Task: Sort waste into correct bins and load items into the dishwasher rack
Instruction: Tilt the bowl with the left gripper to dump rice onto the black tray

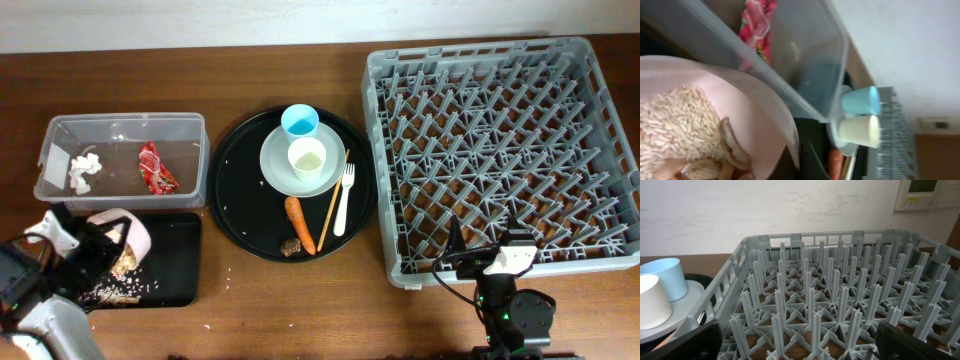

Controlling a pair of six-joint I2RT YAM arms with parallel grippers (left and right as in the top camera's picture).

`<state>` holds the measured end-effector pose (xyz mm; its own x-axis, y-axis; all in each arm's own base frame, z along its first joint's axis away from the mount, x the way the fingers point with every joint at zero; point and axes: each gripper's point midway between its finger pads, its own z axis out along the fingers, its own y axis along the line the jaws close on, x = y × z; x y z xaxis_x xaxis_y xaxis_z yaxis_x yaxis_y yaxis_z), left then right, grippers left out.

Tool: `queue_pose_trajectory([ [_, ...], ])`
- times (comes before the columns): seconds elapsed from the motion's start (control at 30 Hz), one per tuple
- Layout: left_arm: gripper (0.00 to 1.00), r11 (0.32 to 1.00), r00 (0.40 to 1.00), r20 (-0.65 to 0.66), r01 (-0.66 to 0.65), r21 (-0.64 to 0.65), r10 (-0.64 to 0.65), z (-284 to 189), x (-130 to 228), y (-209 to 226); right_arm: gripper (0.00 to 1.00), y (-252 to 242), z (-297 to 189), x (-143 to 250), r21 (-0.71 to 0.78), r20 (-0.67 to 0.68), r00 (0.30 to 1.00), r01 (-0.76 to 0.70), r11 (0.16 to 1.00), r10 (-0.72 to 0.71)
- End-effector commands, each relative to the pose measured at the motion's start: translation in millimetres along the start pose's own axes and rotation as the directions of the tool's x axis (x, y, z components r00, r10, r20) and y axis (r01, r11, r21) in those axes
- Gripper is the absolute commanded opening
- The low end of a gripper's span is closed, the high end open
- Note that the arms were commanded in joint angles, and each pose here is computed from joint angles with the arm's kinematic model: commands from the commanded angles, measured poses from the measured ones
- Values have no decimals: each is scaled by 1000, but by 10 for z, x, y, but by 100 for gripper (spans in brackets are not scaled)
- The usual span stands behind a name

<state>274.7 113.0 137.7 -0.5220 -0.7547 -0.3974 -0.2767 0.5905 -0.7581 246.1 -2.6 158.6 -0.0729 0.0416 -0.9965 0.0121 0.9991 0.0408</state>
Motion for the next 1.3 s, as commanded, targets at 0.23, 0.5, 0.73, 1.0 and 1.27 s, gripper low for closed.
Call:
queue_pose_trajectory([
  [0.23, 0, 991, 989, 151, -10, 130, -10, -335, -138, 138, 99, -33, 1, 25, 16, -3, 1000, 6, 1000, -6],
  [0.5, 0, 935, 987, 158, -87, 344, 33, -410, -93, -219, 99, -33, 1, 25, 16, -3, 1000, 6, 1000, -6],
  [0.73, 0, 942, 991, 130, -32, 334, -13, -389, -35, -187, 99, -33, 1, 25, 16, -3, 1000, 6, 1000, -6],
  [1.0, 1, 914, 990, 141, -71, 399, 15, -438, -33, -307, 99, -33, 1, 25, 16, -3, 1000, 6, 1000, -6],
  [1.27, 0, 904, 978, 180, -169, 392, 104, -443, -26, -322, 99, -33, 1, 25, 16, -3, 1000, 6, 1000, -6],
])
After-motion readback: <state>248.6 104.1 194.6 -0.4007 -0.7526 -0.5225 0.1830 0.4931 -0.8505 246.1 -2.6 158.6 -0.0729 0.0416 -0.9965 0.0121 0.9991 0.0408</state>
